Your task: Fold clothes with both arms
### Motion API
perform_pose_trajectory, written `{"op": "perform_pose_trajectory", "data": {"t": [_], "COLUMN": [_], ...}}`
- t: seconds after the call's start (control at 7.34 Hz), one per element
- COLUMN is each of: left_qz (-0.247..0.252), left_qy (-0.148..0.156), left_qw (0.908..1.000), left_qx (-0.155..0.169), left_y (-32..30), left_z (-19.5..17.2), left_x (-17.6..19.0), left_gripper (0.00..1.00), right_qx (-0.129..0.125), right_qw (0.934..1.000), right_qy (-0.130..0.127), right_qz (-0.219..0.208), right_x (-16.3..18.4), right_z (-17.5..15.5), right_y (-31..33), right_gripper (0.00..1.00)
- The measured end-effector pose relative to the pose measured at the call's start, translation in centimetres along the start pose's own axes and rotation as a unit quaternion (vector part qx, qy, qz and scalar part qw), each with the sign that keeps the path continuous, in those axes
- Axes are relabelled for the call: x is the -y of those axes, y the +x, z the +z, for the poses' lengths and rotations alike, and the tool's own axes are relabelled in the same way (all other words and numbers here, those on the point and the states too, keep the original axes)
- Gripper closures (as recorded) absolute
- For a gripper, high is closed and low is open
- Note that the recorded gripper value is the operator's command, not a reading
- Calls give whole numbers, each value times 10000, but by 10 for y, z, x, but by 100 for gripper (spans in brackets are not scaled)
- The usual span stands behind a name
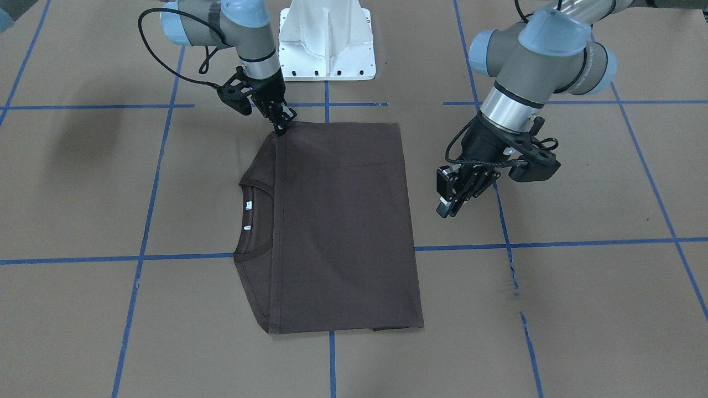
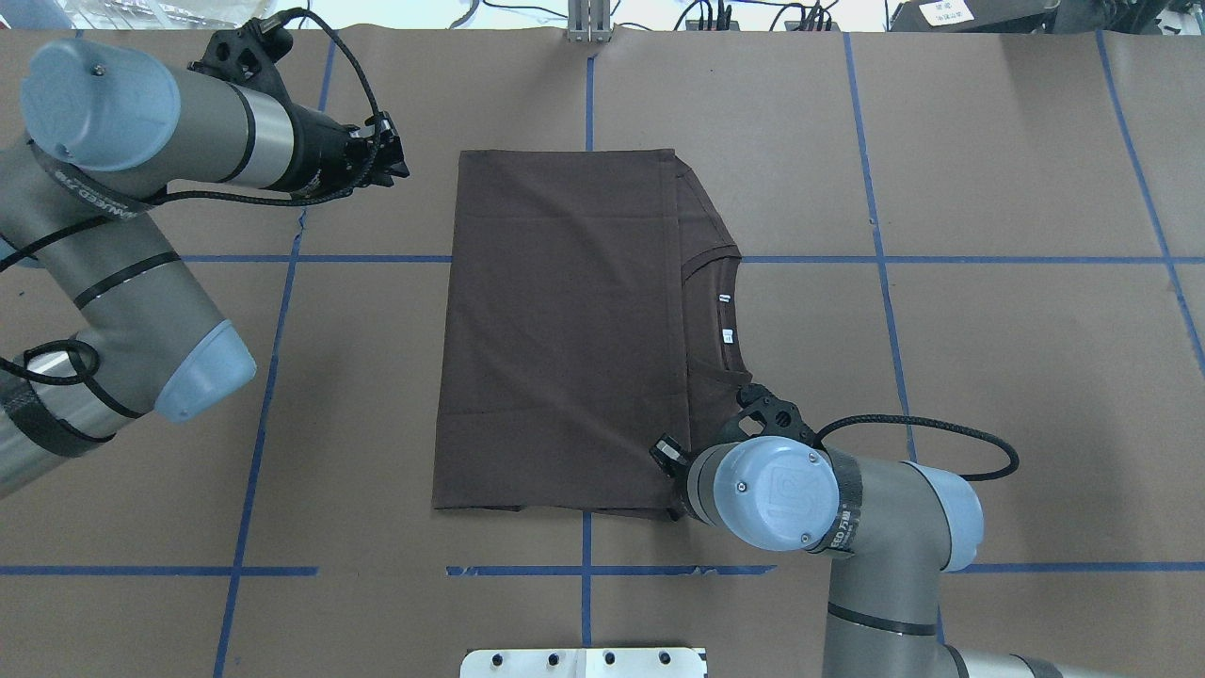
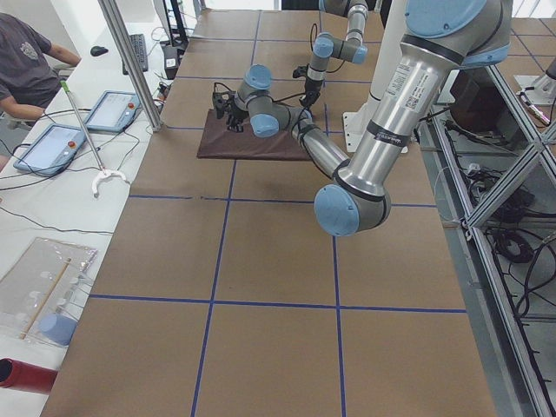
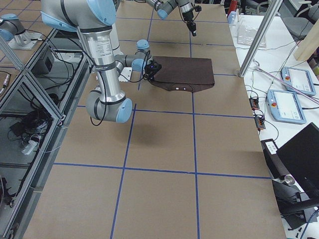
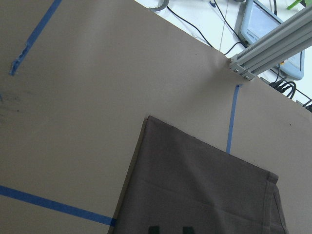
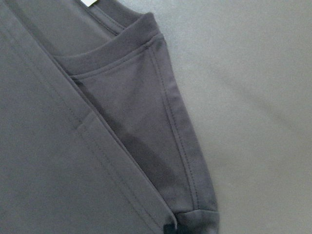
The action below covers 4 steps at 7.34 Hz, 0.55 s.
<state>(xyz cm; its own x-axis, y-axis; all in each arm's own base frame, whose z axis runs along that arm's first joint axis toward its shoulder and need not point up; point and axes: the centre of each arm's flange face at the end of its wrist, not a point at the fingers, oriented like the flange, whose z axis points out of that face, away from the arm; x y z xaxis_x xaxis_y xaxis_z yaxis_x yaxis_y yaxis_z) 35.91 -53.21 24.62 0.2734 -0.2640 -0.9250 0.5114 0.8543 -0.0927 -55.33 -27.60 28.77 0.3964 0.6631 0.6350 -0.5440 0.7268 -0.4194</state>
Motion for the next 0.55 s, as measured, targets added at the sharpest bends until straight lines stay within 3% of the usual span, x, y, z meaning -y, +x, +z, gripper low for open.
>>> {"op": "perform_pose_trajectory", "data": {"t": [0.14,0.41,0.55], "left_qz": [-20,-34,-35], "left_qy": [-2,-3,-2], "left_qw": [10000,10000,10000], "left_qx": [16,31,31], "left_y": [1,2,2], "left_z": [-2,-3,-4], "left_x": [-1,-2,-2], "left_gripper": [72,72,72], "right_qx": [-25,-44,-48], "right_qw": [10000,10000,10000], "right_qy": [4,-7,-10], "right_qz": [-14,-35,-40], "right_x": [1,-1,-2], "right_z": [1,2,2], "right_y": [4,5,6], "right_gripper": [51,36,35]}}
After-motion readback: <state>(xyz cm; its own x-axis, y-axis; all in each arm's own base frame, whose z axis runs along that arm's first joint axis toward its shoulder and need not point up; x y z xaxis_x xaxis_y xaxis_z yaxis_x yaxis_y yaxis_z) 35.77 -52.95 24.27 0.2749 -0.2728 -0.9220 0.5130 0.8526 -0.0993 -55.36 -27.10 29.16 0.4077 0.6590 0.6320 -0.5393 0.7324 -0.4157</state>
